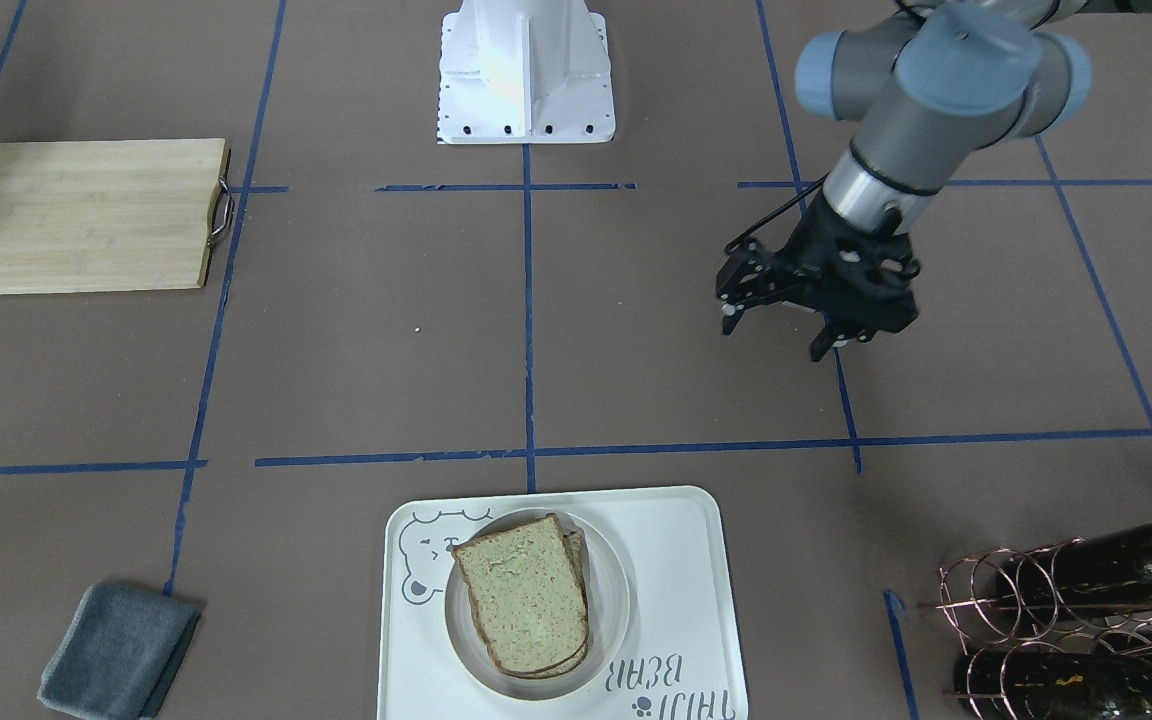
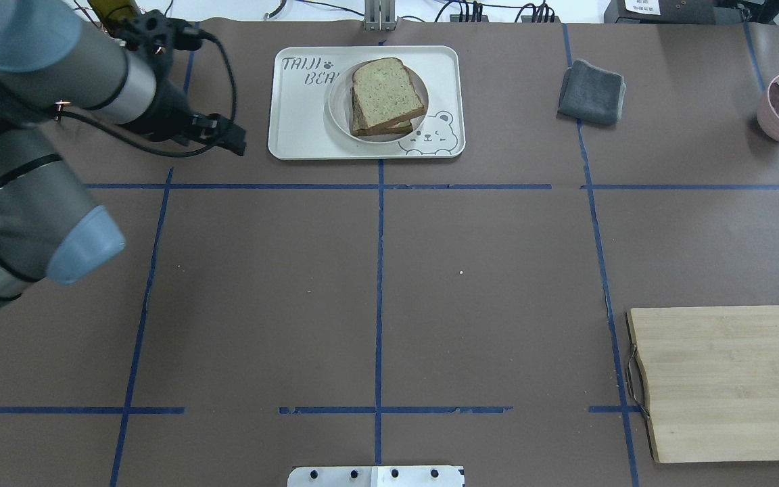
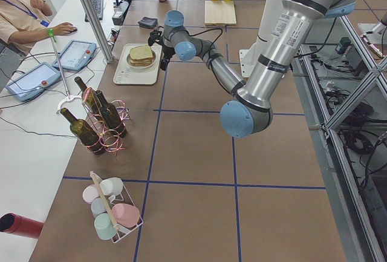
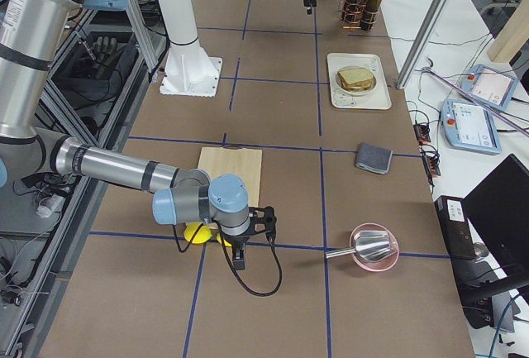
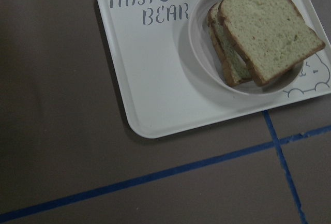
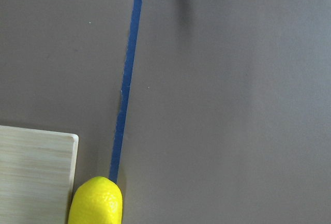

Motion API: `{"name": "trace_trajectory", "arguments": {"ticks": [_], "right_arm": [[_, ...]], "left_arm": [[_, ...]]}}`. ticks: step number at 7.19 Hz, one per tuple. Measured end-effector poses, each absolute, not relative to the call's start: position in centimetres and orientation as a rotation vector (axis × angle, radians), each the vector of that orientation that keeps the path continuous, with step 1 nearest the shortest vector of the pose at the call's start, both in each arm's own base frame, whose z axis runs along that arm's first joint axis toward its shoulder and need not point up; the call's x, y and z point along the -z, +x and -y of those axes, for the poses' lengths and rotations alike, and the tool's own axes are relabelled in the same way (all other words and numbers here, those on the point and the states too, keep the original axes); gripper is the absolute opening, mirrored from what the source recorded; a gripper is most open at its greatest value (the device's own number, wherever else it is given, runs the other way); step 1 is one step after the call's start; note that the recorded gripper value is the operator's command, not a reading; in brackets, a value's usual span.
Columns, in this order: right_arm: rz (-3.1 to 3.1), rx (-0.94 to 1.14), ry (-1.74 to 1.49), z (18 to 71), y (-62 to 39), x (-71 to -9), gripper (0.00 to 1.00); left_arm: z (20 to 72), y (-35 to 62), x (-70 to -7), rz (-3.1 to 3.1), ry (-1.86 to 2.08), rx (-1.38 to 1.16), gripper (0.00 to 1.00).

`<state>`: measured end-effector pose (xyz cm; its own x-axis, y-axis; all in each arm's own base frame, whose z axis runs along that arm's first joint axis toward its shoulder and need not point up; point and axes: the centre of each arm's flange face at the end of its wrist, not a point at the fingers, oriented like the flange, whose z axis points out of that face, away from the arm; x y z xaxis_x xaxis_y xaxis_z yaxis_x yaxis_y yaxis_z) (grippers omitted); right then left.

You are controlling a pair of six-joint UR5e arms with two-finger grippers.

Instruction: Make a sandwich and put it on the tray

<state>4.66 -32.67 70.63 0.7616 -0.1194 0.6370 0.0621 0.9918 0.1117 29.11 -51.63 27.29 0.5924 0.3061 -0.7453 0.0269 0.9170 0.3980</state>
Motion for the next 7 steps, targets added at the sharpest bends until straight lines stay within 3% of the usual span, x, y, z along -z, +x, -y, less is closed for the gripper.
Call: {"name": "trace_trajectory", "arguments": {"ticks": [5,7], "right_arm": [[0.705,0.1,0.1,34.7,4.6,-68.6,1.0],[0.702,0.075,0.033,35.6,4.6,-64.3,1.0]], "left_arm": [[52.3,3.7,-52.1,-0.728,0.242,-0.258,1.0],[50.5,-2.1,-56.7,-0.712,0.139,-0.246,1.0]]}}
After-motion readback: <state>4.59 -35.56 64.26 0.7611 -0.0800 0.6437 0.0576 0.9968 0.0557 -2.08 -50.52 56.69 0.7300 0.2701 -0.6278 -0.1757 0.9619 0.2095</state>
